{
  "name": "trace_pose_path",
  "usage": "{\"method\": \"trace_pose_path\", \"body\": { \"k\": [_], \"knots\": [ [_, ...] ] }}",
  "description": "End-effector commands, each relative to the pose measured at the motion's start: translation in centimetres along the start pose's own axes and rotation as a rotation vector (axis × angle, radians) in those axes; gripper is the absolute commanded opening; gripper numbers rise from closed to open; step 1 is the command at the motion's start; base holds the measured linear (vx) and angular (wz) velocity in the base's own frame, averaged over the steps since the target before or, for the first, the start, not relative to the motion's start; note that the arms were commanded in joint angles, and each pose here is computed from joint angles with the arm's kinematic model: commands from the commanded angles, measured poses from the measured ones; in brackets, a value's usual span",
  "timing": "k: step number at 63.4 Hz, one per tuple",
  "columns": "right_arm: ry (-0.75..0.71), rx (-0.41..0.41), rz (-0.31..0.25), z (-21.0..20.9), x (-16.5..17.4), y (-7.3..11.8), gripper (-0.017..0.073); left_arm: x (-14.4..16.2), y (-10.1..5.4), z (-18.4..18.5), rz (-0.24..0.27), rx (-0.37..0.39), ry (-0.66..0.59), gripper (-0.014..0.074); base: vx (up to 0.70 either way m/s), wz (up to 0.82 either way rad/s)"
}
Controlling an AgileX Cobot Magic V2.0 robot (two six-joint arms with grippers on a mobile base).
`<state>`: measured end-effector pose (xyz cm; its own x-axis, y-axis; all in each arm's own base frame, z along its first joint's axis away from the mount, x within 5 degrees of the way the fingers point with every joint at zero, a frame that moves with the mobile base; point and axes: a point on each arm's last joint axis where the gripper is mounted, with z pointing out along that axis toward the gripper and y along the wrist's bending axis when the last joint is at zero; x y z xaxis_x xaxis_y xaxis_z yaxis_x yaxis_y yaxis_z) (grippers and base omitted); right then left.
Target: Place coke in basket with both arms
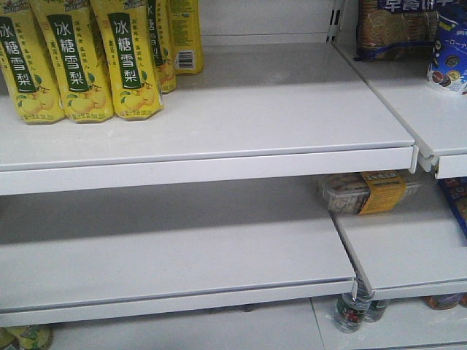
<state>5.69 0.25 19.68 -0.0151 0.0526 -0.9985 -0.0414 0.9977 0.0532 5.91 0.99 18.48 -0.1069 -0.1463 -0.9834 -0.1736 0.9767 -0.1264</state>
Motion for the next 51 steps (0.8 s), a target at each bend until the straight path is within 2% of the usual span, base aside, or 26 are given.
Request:
{"method": "trace_pose_path", "body": {
  "k": [1,51],
  "knots": [
    [-0.077,0.007,-0.013,-0.10,-0.27,-0.05,-0.0002,-1.40,-0.34,-0.08,0.083,0.031,-0.157,-0.0006,0.00,0.00],
    [-0.078,0.007,-0.012,-0.10,-0.27,-0.05,-0.0002,-1.40,-0.34,-0.08,0.083,0.031,-0.157,-0.0006,0.00,0.00]
  ]
}}
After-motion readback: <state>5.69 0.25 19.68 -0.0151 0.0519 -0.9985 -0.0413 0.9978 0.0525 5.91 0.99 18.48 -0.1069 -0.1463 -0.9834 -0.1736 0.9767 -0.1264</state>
